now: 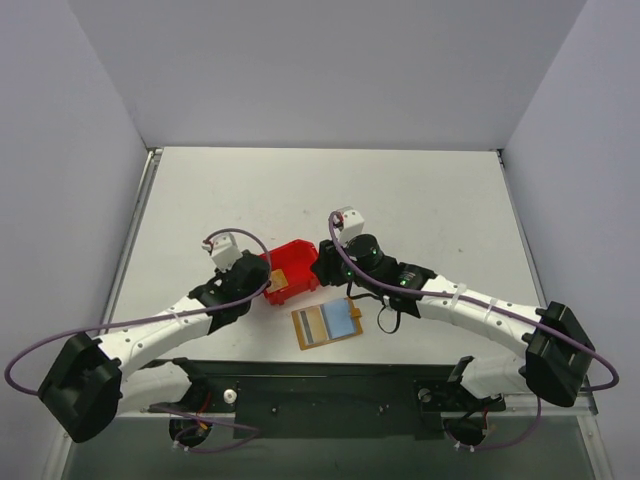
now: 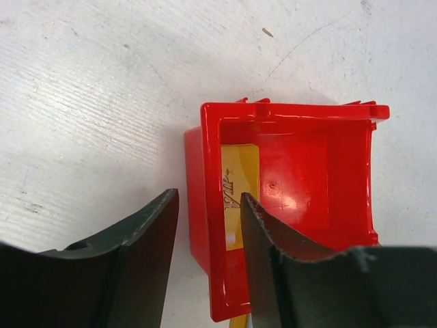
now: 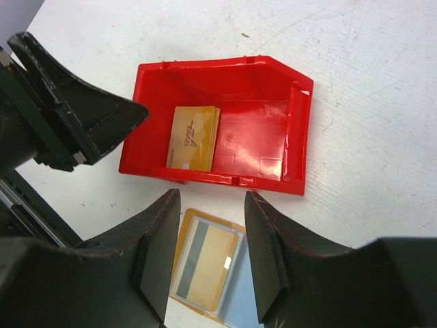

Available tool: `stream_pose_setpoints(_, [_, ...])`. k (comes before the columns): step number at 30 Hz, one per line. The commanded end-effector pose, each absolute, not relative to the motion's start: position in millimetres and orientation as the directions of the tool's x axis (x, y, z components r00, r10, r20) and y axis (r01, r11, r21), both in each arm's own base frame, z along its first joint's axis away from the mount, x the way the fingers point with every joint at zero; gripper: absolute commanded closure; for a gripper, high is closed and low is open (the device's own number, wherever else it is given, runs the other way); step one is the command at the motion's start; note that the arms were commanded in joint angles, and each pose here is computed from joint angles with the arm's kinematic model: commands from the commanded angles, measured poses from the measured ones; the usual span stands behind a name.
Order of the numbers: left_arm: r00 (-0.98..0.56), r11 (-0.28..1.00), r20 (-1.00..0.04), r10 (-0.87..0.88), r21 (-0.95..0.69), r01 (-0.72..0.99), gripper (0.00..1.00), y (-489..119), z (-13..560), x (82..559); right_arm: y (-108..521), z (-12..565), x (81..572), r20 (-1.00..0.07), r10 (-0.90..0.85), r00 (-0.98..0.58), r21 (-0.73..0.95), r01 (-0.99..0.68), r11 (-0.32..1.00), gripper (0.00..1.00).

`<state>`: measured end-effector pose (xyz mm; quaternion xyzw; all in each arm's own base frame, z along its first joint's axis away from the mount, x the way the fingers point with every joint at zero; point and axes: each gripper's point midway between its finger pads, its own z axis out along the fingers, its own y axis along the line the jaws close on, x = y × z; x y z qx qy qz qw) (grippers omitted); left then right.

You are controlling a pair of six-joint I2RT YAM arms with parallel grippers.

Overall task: Put the credit cards into the card holder
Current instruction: Pick up the credit card from the storage box.

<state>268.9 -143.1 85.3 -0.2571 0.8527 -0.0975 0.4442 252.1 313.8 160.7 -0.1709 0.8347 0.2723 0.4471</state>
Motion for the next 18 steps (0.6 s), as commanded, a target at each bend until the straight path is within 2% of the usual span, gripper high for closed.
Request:
stream_pose_setpoints(1, [-0.505,0.843,-0.676,-0.537,-0.449,-0.297,0.46,-147.4,104.4,283.1,307.0,172.9,252.4,-0.852,-0.010,-0.523,0.305,-0.513,0.802,0.61])
stream_pose_setpoints(5, [-0.574,0.840,-0.620,-0.534,-0.465,-0.279,0.45,-144.0,103.4,294.7,302.1,174.9,252.5,-0.855,0.000,-0.519,0.305,-0.500,0.810,0.61])
stream_pose_setpoints(13, [-0.641,0.843,-0.573,-0.510,-0.480,-0.242,0.48,-150.0,91.1,311.5,291.6,171.6,253.0,-0.852,0.007,-0.524,0.302,-0.479,0.824,0.61])
stream_pose_setpoints(18, [-0.670,0.840,-0.549,-0.500,-0.495,-0.221,0.55,-159.1,82.9,311.7,284.5,168.7,255.0,-0.845,0.023,-0.535,0.312,-0.457,0.833,0.61])
